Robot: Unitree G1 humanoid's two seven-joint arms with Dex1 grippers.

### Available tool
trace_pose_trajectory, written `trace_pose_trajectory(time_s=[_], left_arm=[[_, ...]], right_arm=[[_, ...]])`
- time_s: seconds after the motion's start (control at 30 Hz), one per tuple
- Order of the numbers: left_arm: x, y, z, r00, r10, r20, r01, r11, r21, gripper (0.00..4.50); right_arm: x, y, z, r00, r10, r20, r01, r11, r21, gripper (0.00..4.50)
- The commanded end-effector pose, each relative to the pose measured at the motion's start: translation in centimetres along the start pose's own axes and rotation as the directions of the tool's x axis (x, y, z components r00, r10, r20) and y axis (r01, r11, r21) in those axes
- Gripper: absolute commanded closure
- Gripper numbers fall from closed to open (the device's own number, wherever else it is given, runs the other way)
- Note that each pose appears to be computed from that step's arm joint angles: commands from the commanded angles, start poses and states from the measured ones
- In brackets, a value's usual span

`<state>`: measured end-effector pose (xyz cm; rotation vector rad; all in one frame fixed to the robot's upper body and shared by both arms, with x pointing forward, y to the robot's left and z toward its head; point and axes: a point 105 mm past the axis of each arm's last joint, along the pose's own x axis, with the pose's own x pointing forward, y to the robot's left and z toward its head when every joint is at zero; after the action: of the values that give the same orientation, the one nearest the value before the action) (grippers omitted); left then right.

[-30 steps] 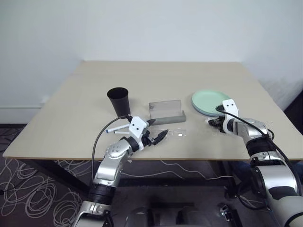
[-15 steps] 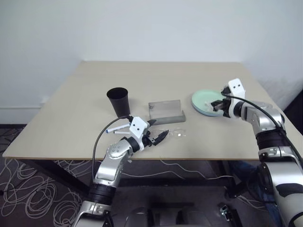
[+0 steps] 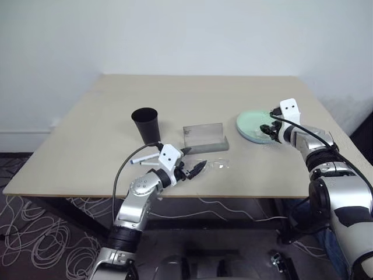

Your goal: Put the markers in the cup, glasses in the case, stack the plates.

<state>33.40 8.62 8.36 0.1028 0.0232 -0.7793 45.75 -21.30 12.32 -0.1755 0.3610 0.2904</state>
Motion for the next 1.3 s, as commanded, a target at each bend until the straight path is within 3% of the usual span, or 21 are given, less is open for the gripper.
trace_pose_trajectory(time_s=[0.03,0.07,0.23,0.47,0.73,0.8,1.0,1.2,1.3], left_arm=[[0.0,-0.1,1.3,0.999,-0.003,0.037,0.002,0.999,0.037,0.65],[0.0,-0.1,1.3,0.999,-0.004,0.036,0.002,0.999,0.037,0.65],[0.0,0.4,1.5,0.999,-0.020,0.025,0.019,0.998,0.059,0.65],[-0.4,1.5,1.8,0.994,-0.104,-0.029,0.106,0.989,0.101,0.65],[-0.9,3.3,2.2,0.987,-0.146,-0.070,0.154,0.980,0.123,0.65],[-1.1,3.0,1.9,0.971,-0.212,-0.109,0.226,0.966,0.128,0.65],[-0.9,2.9,3.3,0.874,-0.433,-0.219,0.468,0.871,0.147,0.65],[1.1,4.0,5.6,0.787,-0.532,-0.312,0.595,0.789,0.155,0.65],[2.1,3.8,5.5,0.729,-0.566,-0.386,0.657,0.737,0.158,0.65]], right_arm=[[-0.5,-0.6,3.2,0.994,-0.016,0.110,0.021,0.999,-0.043,0.43],[-0.5,-0.6,3.3,0.993,-0.016,0.117,0.021,0.999,-0.048,0.10],[-1.8,2.7,3.9,0.938,0.283,0.200,-0.250,0.953,-0.173,0.04],[-4.8,7.3,-0.4,0.819,0.569,0.075,-0.522,0.793,-0.314,0.04],[-5.2,8.9,-1.6,0.807,0.589,0.045,-0.549,0.776,-0.311,0.04],[-5.2,9.1,-1.9,0.804,0.594,0.039,-0.555,0.772,-0.310,0.04],[-5.1,9.9,-2.9,0.796,0.605,0.022,-0.571,0.762,-0.305,0.04],[-5.5,11.2,-3.9,0.773,0.634,0.019,-0.600,0.742,-0.299,0.04],[-5.6,11.6,-4.4,0.777,0.629,0.019,-0.596,0.745,-0.299,0.04]])
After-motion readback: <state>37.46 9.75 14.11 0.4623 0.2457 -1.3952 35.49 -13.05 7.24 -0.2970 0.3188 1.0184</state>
